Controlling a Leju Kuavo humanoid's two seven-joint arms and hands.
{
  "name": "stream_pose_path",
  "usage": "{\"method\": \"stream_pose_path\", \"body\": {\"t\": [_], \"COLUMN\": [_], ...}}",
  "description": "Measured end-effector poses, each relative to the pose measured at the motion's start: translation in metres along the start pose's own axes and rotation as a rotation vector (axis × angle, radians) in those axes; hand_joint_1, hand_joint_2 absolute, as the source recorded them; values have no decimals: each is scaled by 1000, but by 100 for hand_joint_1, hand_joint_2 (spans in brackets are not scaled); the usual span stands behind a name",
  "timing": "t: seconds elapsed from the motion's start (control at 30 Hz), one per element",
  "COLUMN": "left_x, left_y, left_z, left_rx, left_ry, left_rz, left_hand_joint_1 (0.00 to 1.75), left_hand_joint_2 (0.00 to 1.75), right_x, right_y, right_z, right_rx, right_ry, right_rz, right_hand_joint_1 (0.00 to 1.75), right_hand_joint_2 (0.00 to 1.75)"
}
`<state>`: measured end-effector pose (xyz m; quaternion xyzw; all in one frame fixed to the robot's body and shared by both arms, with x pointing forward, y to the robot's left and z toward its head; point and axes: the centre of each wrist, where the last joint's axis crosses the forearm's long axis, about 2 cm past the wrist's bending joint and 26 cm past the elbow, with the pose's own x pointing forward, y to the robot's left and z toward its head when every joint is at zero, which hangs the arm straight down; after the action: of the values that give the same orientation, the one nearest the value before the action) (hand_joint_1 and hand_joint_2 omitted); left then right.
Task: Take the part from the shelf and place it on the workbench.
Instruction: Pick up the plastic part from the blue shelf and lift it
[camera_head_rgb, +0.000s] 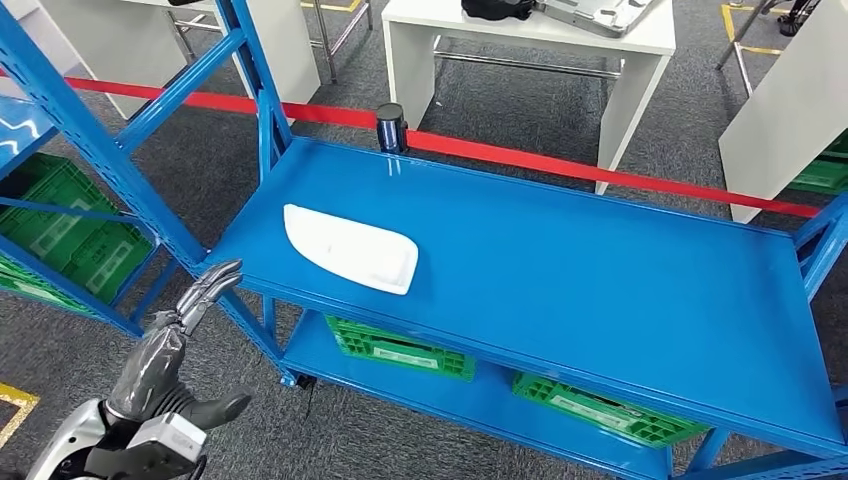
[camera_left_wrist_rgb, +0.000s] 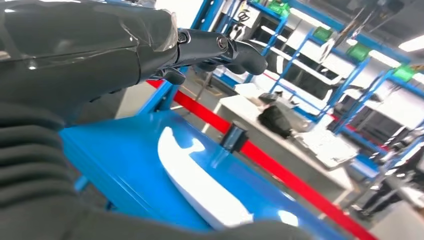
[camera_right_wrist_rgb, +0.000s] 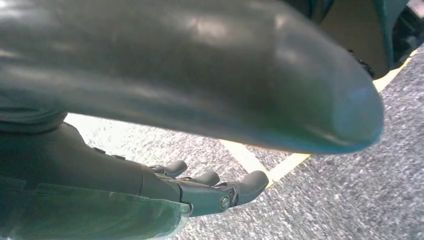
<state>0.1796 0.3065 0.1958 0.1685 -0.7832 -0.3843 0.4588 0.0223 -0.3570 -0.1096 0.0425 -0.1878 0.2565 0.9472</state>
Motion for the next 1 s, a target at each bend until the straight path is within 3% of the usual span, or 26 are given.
{"method": "stream_pose_path", "body": {"t": [0.47,0.6,1.0], "left_x": [-21,-37,-56], "left_y": [10,13,19], "left_z": [-2,-6,-15], "left_rx": [-129,-192,-238], "left_ry": [158,199,224], "left_rz": [-332,-427,-523], "left_hand_joint_1": [0,0,0], "left_hand_joint_2": [175,175,175], "right_x": [-2,-6,-5], "right_y": [-6,-10,-12], "right_z": [2,4,4], "right_rx": [-6,-3,7], "right_ry": [-3,7,10], "right_rz": [22,41,69], "right_hand_joint_1": [0,0,0], "right_hand_joint_2": [0,0,0]}}
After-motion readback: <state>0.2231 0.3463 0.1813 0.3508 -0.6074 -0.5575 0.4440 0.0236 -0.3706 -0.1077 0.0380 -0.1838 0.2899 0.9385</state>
